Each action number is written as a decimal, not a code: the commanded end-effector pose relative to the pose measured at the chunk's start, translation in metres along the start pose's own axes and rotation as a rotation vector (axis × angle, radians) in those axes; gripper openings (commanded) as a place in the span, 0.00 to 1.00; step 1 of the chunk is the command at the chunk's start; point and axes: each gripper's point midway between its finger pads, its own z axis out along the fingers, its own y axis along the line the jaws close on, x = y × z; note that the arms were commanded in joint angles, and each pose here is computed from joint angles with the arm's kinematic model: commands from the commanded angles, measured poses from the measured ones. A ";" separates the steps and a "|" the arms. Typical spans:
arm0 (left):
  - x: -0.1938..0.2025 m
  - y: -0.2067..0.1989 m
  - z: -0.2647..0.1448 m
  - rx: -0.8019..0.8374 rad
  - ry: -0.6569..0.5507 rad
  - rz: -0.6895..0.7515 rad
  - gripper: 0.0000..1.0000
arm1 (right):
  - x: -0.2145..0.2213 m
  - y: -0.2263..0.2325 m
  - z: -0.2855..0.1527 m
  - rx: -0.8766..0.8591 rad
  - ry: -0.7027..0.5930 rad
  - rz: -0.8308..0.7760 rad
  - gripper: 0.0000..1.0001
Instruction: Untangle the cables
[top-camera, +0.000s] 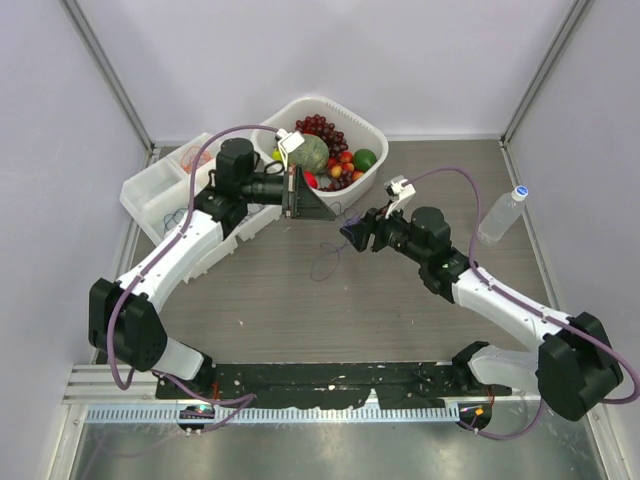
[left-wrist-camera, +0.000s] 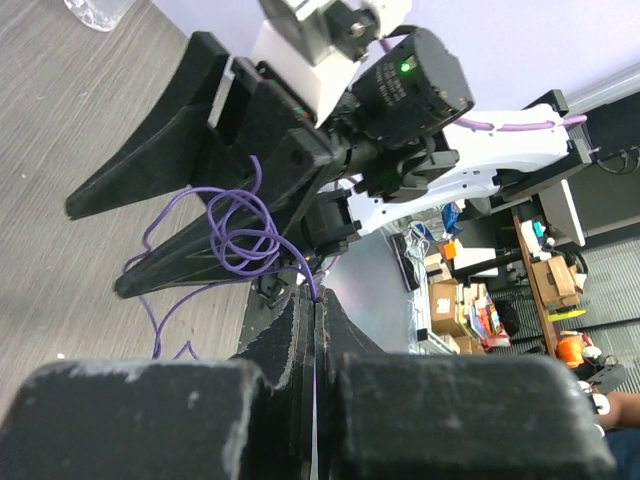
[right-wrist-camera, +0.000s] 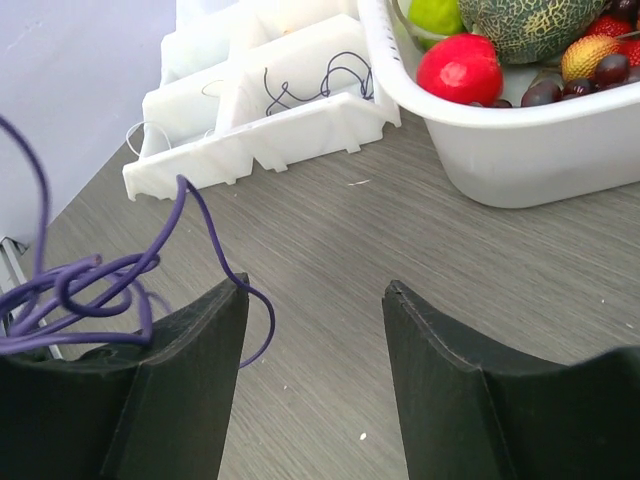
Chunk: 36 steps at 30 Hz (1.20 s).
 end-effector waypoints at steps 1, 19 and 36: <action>-0.008 -0.019 0.000 0.073 -0.016 0.053 0.00 | -0.022 0.008 0.012 -0.048 -0.118 0.001 0.61; -0.006 0.038 -0.024 -0.360 -0.082 0.102 0.00 | -0.051 -0.106 -0.042 0.736 -0.284 0.265 0.01; 0.007 0.120 -0.165 -1.317 -0.159 0.130 0.00 | -0.030 -0.181 -0.214 1.405 -0.204 0.259 0.01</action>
